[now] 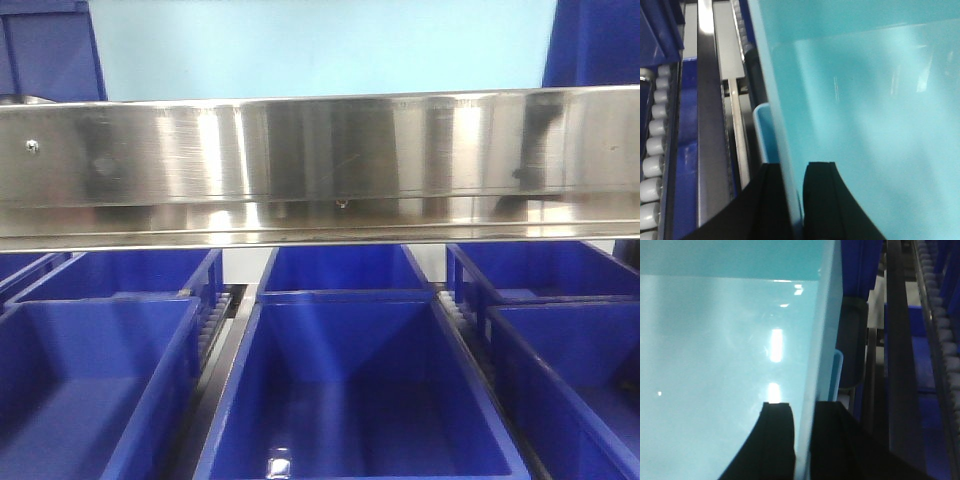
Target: Move two blue bins to right shelf middle
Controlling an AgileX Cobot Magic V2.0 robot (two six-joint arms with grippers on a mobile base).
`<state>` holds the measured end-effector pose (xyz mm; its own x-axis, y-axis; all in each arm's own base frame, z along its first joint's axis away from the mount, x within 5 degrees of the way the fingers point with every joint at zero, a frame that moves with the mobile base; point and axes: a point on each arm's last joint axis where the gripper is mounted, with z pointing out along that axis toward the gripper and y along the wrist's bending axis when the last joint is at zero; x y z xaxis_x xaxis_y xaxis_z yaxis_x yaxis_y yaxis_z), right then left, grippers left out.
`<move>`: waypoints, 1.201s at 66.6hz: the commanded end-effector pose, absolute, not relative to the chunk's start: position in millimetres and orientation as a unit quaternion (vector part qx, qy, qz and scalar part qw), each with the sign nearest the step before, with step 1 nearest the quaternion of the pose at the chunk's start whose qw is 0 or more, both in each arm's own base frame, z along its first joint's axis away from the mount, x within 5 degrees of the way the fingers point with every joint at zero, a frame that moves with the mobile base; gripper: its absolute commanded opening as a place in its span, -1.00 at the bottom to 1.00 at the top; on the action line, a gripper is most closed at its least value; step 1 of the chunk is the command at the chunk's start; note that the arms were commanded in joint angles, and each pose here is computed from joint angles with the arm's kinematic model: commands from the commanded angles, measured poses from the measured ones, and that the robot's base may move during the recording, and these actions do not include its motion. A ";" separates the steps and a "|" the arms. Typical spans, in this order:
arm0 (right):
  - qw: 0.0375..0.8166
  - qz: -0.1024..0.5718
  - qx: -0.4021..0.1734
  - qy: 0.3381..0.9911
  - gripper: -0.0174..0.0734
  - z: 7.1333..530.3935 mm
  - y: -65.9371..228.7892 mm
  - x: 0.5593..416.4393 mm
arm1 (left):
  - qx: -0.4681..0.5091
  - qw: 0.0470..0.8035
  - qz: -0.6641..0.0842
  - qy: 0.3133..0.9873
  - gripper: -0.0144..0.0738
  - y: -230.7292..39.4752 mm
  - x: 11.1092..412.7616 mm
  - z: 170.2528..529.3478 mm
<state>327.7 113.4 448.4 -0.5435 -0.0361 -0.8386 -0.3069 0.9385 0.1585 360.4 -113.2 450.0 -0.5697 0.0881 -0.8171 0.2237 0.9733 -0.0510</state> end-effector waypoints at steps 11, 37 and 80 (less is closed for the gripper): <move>0.470 0.181 -0.095 0.859 -0.95 441.1 126.0 340.2 | 0.089 0.446 -0.094 0.886 -0.92 -117.0 361.8 447.5; 0.424 0.174 -0.103 0.883 -0.95 430.6 126.5 337.9 | 0.091 0.419 -0.080 0.900 -0.92 -114.9 359.4 442.4; 0.361 0.164 -0.111 0.911 -0.95 413.5 127.9 338.2 | 0.094 0.363 -0.051 0.926 -0.92 -111.8 359.0 428.0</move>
<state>342.4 121.0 415.0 -0.6847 -0.0783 -0.7246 -0.2967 0.9380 0.1790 360.2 -108.2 431.6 -0.6923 0.1215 -0.7113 0.1952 0.9805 -0.0226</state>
